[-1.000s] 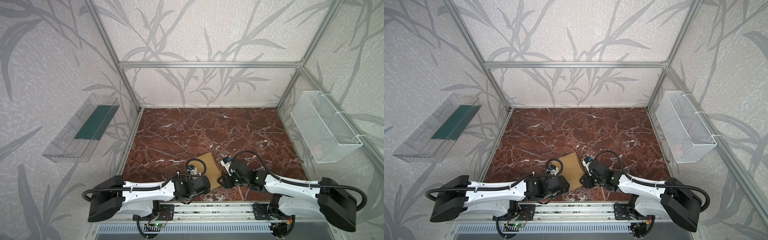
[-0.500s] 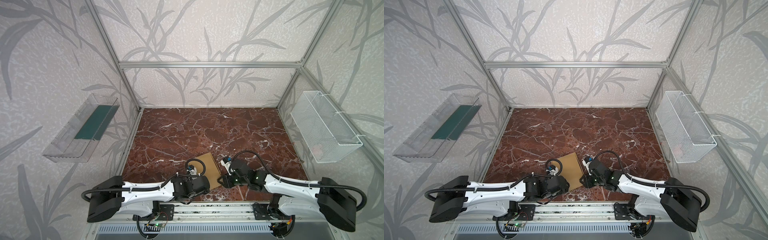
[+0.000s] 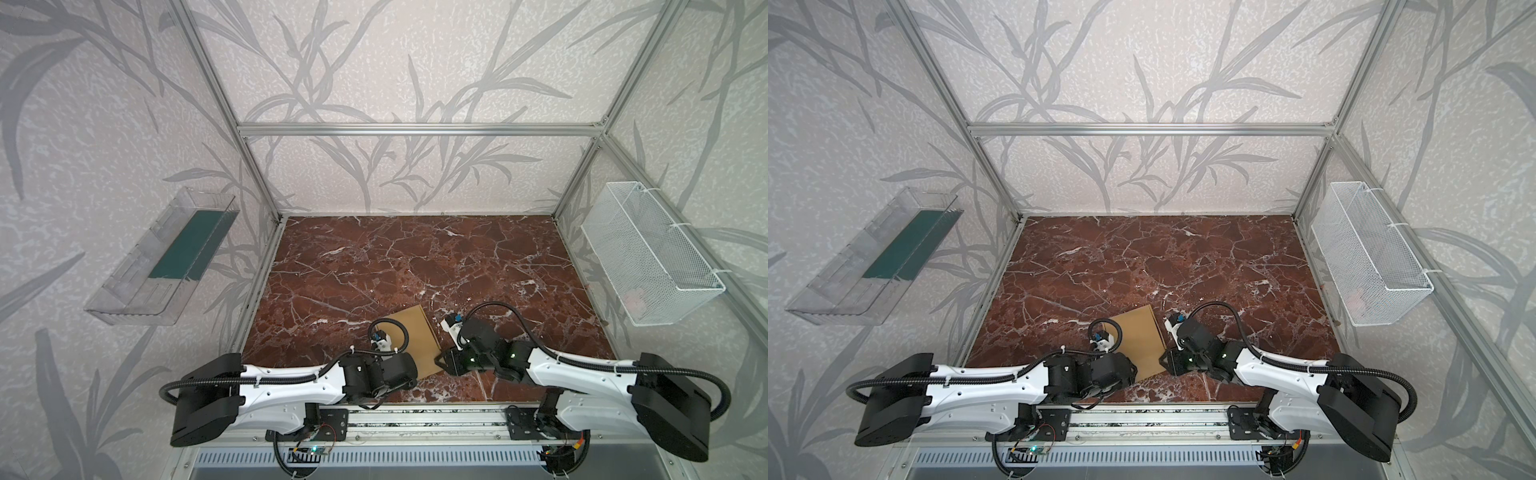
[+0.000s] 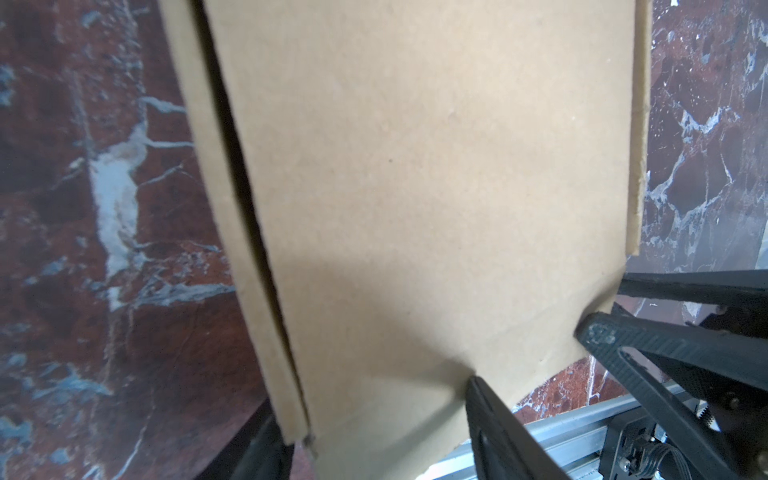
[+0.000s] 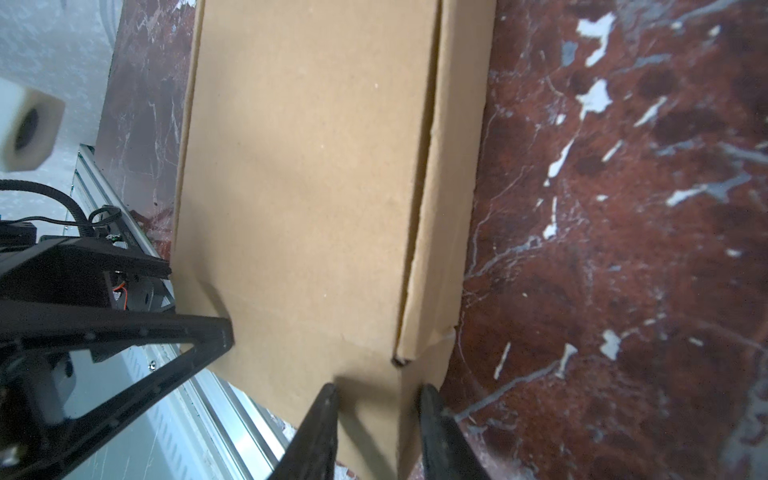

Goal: Fold the paper box

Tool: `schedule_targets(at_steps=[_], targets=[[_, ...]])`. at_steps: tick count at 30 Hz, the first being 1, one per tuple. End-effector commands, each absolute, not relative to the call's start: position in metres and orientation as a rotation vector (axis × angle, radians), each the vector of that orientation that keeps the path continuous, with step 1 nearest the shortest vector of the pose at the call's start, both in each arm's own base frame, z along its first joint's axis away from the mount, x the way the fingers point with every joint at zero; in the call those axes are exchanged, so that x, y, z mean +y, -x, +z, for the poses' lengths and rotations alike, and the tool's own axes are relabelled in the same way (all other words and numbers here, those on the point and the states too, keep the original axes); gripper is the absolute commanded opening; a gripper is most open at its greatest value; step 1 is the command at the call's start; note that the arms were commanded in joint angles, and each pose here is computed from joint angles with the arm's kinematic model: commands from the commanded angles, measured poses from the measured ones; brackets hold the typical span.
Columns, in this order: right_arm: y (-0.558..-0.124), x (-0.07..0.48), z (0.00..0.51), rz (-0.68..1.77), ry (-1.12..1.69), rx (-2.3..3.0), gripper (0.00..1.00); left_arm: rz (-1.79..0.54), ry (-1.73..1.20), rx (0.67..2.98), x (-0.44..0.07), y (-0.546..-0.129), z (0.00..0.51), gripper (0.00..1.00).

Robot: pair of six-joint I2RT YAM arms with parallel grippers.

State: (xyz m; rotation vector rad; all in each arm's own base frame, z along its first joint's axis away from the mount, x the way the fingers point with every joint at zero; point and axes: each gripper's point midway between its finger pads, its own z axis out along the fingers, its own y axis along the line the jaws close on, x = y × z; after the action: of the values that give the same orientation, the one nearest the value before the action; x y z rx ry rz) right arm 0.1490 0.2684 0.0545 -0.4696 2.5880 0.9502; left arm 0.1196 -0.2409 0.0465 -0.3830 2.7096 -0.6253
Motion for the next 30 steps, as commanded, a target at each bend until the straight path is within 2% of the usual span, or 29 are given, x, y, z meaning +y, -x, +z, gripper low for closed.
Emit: schedule_targets(at_steps=[1,30], targets=[[-0.149,0.274,0.057,1.0,0.466,2.573,0.33,-0.617,0.411,2.684,-0.236,-0.122,0.046,0.64],[-0.154,0.273,0.052,0.965,0.438,2.576,0.27,-0.592,0.408,2.64,-0.22,-0.126,0.059,0.65]])
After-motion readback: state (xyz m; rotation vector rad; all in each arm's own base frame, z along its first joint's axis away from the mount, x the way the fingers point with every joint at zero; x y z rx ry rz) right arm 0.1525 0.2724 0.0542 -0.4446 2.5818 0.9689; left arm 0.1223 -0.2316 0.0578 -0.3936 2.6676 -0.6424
